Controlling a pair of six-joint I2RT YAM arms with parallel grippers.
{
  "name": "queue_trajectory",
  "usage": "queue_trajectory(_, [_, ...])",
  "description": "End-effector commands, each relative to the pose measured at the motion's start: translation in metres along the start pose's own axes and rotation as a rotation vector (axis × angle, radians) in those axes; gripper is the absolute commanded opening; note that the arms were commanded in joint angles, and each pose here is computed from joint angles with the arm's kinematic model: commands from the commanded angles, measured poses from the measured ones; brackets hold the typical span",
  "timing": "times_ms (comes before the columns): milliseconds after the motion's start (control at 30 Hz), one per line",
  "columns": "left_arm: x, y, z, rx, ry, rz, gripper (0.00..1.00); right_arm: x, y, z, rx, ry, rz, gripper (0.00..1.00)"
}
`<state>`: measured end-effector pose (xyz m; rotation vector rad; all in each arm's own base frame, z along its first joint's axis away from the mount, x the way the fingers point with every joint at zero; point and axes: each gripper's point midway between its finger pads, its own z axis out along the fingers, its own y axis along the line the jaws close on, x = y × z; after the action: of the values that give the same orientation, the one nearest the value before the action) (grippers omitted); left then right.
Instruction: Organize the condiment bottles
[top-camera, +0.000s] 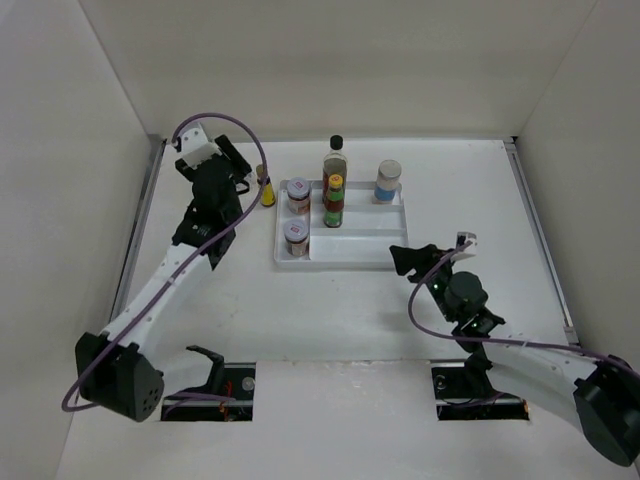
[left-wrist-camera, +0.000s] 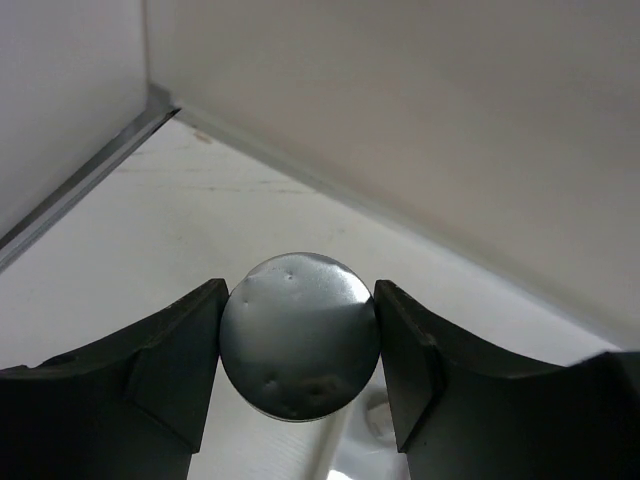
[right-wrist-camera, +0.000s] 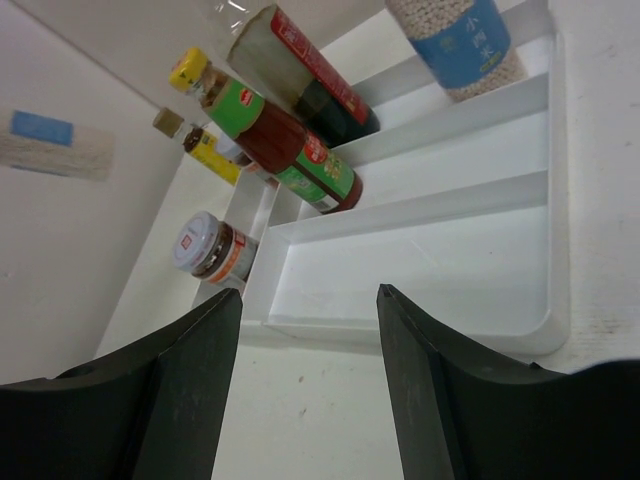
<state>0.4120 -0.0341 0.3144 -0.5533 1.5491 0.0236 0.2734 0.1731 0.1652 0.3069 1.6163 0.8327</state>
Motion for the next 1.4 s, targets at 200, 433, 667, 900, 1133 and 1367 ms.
queue_trajectory(200, [-0.052,-0.091,-0.09,0.342,-0.088,-0.088,0.31,-0.011,-0.012,0.004,0.057,-0.054,0.014,0.63])
queue_trajectory(433, [0.02,-0.158,-0.128,0.505,0.045,-0.017,0.31,-0.025,-0.025,-0.003,0.093,-0.114,0.042,0.62])
queue_trajectory(667, [0.07,-0.191,-0.133,0.559,0.104,0.016,0.32,-0.022,-0.029,-0.001,0.109,-0.099,0.038,0.63])
queue_trajectory(900, [0.126,-0.196,-0.135,0.566,0.167,0.089,0.32,-0.019,-0.027,0.001,0.101,-0.082,0.036,0.63])
queue_trajectory(1133, [0.167,-0.19,-0.137,0.564,0.218,0.14,0.32,-0.018,-0.027,0.003,0.101,-0.074,0.032,0.63])
queue_trajectory(1367, [0.203,-0.177,-0.137,0.551,0.253,0.171,0.51,-0.019,-0.026,0.002,0.095,-0.078,0.034,0.63])
